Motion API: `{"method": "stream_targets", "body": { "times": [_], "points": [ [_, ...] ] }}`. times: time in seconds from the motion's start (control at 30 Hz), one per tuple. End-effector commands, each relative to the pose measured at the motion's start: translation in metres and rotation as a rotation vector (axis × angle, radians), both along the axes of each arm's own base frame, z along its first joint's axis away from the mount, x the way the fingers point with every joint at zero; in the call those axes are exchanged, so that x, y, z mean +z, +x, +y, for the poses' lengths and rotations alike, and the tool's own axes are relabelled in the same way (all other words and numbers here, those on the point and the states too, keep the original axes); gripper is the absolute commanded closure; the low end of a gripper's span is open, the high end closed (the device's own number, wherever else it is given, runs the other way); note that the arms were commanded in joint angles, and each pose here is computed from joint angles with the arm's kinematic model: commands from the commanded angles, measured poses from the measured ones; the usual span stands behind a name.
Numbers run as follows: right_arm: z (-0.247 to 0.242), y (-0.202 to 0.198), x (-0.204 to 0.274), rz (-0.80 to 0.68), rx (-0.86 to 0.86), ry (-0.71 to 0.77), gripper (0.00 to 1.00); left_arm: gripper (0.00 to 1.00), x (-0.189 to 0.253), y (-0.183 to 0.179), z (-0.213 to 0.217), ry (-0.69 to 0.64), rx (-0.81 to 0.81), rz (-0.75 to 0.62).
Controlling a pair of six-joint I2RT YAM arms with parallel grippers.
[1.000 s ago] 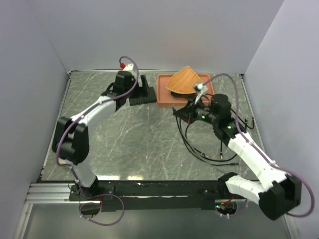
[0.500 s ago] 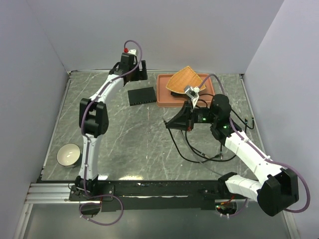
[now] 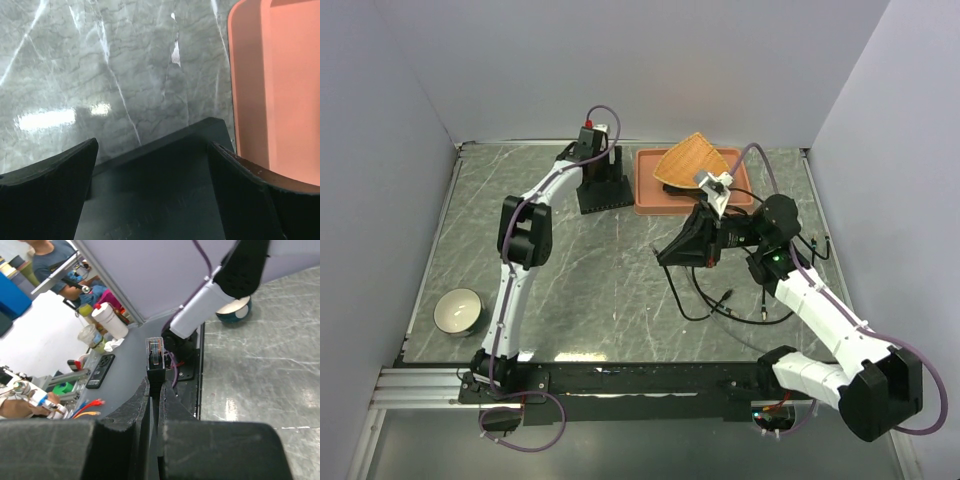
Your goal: Insert the plug into the switch port
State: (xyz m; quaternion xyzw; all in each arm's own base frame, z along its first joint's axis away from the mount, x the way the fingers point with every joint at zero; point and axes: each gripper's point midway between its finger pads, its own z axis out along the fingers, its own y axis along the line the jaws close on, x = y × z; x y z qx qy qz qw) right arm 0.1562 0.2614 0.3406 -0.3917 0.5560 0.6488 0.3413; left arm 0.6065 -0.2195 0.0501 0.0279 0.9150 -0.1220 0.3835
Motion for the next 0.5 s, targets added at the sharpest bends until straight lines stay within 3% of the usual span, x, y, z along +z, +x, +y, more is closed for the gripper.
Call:
{"method": "stream_targets", "body": {
  "times": [0.0,0.27,0.47],
  "points": [
    [-0.007,-0.018,0.033,-0.119,0.034,0.061,1.0,0.04,-0.011,-0.015,-0.01,0.044,-0.048,0.036],
    [-0.009,-0.023,0.041,-0.126,0.04,0.084,1.0,0.01,-0.036,-0.065,-0.001,0.033,-0.046,0.139],
    [-0.006,-0.023,0.037,-0.116,0.043,0.082,1.0,0.06,-0.053,-0.117,0.002,0.004,-0.052,0.224]
  ]
}}
